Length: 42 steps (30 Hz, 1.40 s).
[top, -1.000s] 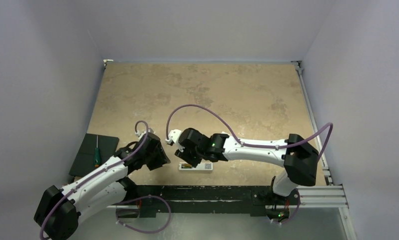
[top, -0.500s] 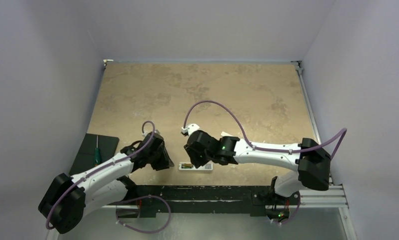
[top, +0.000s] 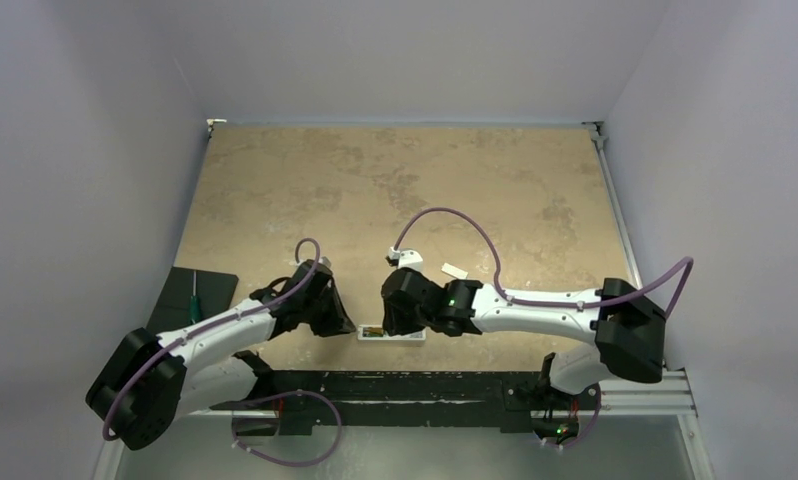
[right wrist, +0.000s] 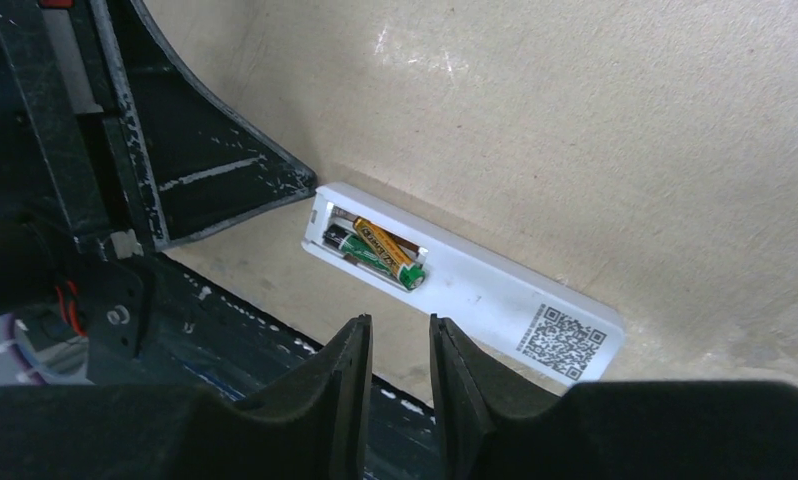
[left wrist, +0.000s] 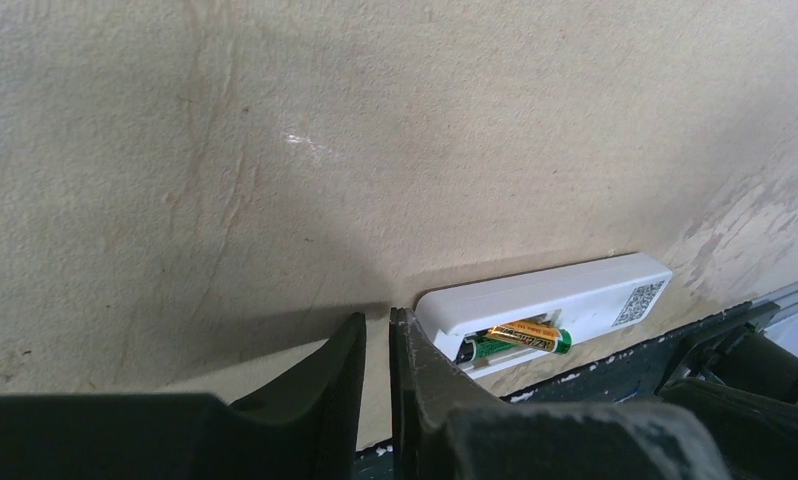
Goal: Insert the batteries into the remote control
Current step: Load the battery into the remote control.
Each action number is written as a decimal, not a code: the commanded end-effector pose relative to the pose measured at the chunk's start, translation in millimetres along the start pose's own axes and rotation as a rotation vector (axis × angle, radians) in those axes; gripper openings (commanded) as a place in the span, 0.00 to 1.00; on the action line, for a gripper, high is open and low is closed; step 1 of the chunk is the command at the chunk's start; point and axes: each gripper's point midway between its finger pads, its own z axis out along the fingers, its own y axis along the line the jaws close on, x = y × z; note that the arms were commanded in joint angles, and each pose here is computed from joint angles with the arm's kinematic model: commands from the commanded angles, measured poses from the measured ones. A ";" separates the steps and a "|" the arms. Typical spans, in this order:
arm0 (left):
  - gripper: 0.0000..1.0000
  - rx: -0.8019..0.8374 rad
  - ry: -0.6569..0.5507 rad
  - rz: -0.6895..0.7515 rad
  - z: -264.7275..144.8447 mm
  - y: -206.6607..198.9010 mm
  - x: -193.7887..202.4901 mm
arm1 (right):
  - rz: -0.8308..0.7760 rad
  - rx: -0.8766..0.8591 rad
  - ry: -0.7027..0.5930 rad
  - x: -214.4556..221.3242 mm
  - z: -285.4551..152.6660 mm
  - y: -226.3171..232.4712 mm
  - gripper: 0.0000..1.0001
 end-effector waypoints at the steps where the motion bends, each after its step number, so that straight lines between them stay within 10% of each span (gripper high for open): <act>1: 0.14 -0.039 0.011 0.046 4.5 9.3 0.2 | 0.108 -0.026 -0.050 -10.1 4.2 11.6 0.34; 42: 0.10 -0.019 0.036 0.058 7.4 9.7 7.4 | 0.186 0.050 -0.008 0.9 32.1 8.5 0.24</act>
